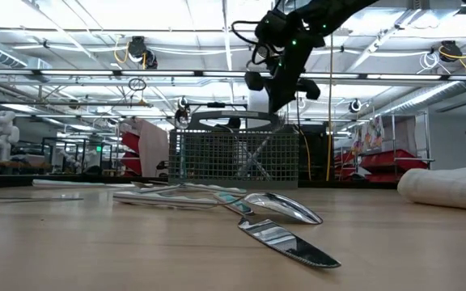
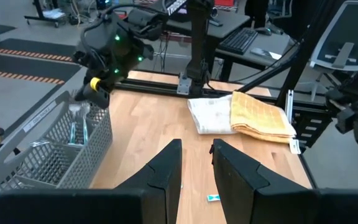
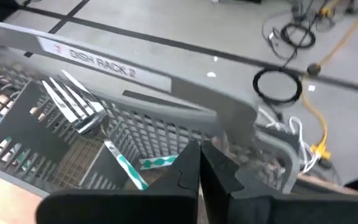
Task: Sort silverware
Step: Adjust the gray silverware basket
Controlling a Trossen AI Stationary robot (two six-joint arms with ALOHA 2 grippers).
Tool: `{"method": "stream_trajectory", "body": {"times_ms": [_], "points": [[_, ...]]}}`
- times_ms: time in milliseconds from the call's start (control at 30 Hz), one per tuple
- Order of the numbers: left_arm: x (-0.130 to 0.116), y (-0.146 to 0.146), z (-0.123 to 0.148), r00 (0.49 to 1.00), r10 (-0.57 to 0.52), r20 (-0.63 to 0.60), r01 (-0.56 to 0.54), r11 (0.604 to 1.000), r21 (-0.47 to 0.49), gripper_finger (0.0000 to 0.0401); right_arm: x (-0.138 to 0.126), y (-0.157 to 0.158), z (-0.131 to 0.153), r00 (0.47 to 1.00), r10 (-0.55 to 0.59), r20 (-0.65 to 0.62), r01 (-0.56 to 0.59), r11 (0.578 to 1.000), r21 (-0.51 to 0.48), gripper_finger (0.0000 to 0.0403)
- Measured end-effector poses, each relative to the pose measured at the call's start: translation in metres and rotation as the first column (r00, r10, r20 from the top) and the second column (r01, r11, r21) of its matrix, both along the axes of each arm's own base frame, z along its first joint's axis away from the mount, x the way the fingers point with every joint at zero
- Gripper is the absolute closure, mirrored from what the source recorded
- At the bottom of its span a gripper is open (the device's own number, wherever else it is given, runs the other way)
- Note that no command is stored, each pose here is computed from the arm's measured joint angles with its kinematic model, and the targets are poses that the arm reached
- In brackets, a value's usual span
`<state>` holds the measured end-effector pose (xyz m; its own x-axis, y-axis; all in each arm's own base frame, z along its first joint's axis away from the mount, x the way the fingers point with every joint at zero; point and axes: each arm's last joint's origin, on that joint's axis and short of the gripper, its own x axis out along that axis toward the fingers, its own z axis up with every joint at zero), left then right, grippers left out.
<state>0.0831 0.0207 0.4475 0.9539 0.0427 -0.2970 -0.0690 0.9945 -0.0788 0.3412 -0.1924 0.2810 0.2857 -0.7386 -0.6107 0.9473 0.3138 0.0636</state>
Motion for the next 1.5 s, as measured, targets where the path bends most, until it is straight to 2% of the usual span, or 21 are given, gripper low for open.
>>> {"method": "stream_trajectory", "body": {"times_ms": [167, 300, 467, 667, 800, 933, 1100, 1400, 1500], "points": [[0.0, 0.0, 0.0, 1.0, 0.0, 0.0, 0.0, 1.0, 0.001, 0.0306, 0.005, 0.005, 0.009, 0.996, 0.081, -0.037, -0.082, 0.996, -0.032, 0.0403], [0.0, 0.0, 0.0, 1.0, 0.0, 0.001, 0.0, 1.0, 0.001, 0.0306, 0.003, 0.01, 0.006, 0.993, 0.1, -0.064, -0.099, 0.995, 0.024, 0.0388], [0.0, 0.0, 0.0, 1.0, 0.0, 0.002, 0.0, 1.0, 0.0, 0.0306, -0.013, 0.009, -0.003, 0.989, 0.019, -0.149, 0.001, 0.991, 0.131, 0.032], [-0.001, 0.0, 0.0, 1.0, 0.0, 0.004, 0.0, 1.0, 0.001, 0.0306, -0.011, 0.007, -0.001, 0.992, 0.008, -0.123, 0.004, 0.995, 0.1, 0.0224], [-0.001, 0.0, 0.0, 1.0, 0.0, 0.004, 0.0, 1.0, 0.001, 0.0306, -0.012, 0.003, -0.003, 0.996, -0.016, -0.093, 0.028, 0.992, 0.125, 0.0187], [-0.001, 0.0, 0.0, 1.0, 0.0, 0.004, 0.0, 1.0, 0.001, 0.0306, -0.014, 0.009, 0.001, 0.996, -0.006, -0.09, 0.02, 0.988, 0.15, 0.0177], [-0.001, 0.0, 0.0, 1.0, 0.0, 0.004, 0.0, 1.0, 0.001, 0.0306, -0.014, 0.013, 0.009, 0.997, -0.037, -0.066, 0.043, 0.995, 0.094, 0.0183], [-0.001, 0.0, 0.0, 1.0, 0.0, 0.005, 0.0, 1.0, 0.001, 0.0306, 0.002, 0.005, -0.008, 0.999, -0.043, -0.006, 0.043, 0.994, 0.105, 0.018], [-0.001, 0.0, 0.0, 1.0, 0.0, 0.005, 0.0, 1.0, 0.001, 0.0306, 0.006, 0.001, -0.018, 0.998, -0.057, -0.03, 0.06, 0.993, 0.104, 0.0181]]}}
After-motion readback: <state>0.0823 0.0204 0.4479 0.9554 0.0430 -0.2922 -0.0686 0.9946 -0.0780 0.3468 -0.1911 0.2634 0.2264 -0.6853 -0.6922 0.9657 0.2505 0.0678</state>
